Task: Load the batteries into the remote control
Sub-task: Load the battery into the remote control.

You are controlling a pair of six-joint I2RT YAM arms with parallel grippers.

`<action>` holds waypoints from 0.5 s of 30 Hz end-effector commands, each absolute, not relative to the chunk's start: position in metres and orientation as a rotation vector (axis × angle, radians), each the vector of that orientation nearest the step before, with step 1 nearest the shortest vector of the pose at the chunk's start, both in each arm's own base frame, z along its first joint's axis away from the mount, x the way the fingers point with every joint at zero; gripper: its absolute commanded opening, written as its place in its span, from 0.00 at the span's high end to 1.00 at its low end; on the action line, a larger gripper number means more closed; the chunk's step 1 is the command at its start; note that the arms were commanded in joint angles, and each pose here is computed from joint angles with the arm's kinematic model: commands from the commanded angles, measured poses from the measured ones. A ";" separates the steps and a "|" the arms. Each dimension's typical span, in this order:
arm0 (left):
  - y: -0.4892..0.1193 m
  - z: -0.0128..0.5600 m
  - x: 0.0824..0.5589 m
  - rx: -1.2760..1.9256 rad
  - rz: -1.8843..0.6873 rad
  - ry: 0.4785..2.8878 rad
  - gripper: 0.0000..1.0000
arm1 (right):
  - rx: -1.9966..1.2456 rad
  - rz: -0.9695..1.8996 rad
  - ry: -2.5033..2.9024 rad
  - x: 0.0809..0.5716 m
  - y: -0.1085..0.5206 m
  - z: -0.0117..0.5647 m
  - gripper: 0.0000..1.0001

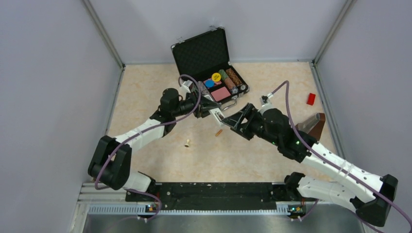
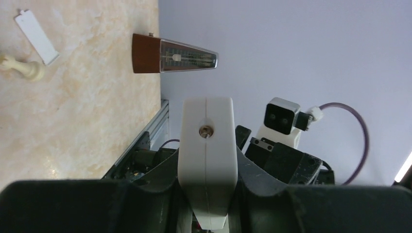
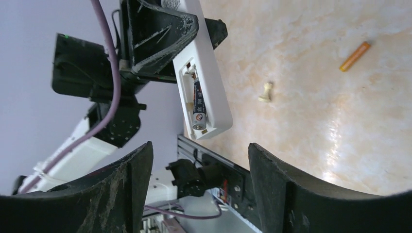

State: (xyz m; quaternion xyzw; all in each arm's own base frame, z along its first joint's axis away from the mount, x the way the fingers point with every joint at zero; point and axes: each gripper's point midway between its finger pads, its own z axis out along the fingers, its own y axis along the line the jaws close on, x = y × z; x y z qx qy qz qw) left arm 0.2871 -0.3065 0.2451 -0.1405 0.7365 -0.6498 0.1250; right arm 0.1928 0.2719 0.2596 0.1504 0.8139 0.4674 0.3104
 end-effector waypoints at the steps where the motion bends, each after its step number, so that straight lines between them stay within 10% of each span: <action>1: -0.300 0.300 0.289 -0.385 -1.976 1.925 1.00 | 0.516 1.403 1.917 0.209 0.272 0.306 0.29; 15: -0.290 0.320 0.289 -0.508 -1.949 1.870 1.00 | 0.618 1.517 1.745 0.218 0.267 0.323 0.33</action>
